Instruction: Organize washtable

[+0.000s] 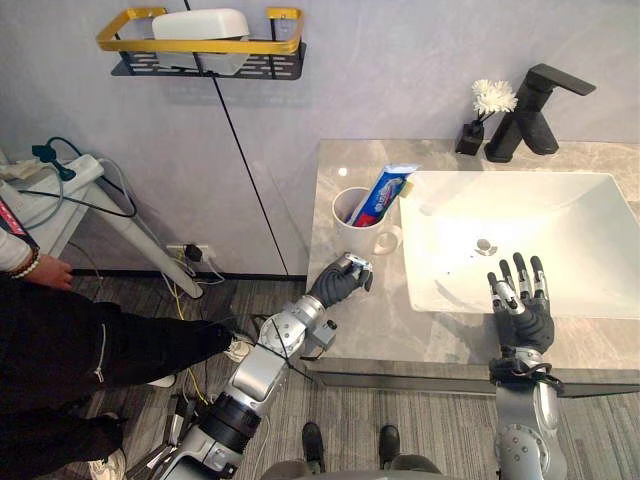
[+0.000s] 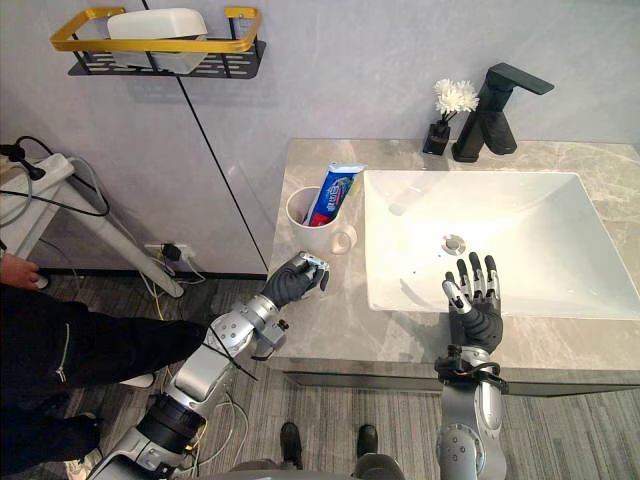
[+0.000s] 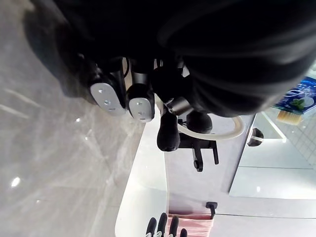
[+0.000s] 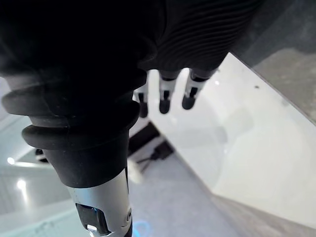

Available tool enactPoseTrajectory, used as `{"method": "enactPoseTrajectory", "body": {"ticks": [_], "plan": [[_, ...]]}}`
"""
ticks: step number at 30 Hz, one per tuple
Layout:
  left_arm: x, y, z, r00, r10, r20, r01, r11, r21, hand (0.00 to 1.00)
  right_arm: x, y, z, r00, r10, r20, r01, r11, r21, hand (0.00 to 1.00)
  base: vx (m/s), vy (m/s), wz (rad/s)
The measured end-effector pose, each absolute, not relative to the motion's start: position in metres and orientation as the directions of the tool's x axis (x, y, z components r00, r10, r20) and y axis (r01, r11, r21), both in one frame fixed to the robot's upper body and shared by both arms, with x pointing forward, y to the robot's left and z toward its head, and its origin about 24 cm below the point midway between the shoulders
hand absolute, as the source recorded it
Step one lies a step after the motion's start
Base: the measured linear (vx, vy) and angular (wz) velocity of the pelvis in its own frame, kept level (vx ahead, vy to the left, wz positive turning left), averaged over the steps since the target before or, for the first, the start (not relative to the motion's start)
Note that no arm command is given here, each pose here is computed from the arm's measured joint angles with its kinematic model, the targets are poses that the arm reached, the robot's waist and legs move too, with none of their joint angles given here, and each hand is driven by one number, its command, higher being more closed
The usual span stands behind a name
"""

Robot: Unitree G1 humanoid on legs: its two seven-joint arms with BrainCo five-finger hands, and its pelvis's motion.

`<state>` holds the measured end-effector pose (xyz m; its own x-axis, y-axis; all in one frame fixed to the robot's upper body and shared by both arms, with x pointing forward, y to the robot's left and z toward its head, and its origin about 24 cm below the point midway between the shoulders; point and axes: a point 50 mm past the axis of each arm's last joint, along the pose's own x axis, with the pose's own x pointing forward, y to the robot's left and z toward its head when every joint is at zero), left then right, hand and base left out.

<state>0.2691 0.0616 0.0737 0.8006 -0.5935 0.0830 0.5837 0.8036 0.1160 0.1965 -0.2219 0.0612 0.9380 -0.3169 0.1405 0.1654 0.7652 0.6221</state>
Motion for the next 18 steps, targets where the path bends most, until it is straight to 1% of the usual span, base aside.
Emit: {"method": "enactPoseTrajectory", "body": {"ticks": [7,10,14,18], "plan": [[0.281,0.071,0.08,0.831,-0.546,0.105,0.531,0.835,0.141,1.0,0.197,-0.222,0.063,0.937,-0.316,0.149,0.16,0.767,0.622,0.0,0.0,0.003,-0.01],[0.284,0.071,0.084,0.831,-0.544,0.112,0.527,0.836,0.153,1.0,0.198,-0.222,0.063,0.936,-0.316,0.152,0.158,0.767,0.622,0.0,0.0,0.0,0.0],[0.292,0.081,0.091,0.85,-0.51,0.131,0.486,0.856,0.174,1.0,0.199,-0.222,0.065,0.934,-0.318,0.163,0.152,0.768,0.622,0.0,0.01,0.003,-0.03],[0.299,0.084,0.103,0.844,-0.511,0.161,0.476,0.853,0.214,1.0,0.2,-0.222,0.069,0.928,-0.32,0.19,0.139,0.771,0.622,0.0,0.0,0.0,0.0]]}}
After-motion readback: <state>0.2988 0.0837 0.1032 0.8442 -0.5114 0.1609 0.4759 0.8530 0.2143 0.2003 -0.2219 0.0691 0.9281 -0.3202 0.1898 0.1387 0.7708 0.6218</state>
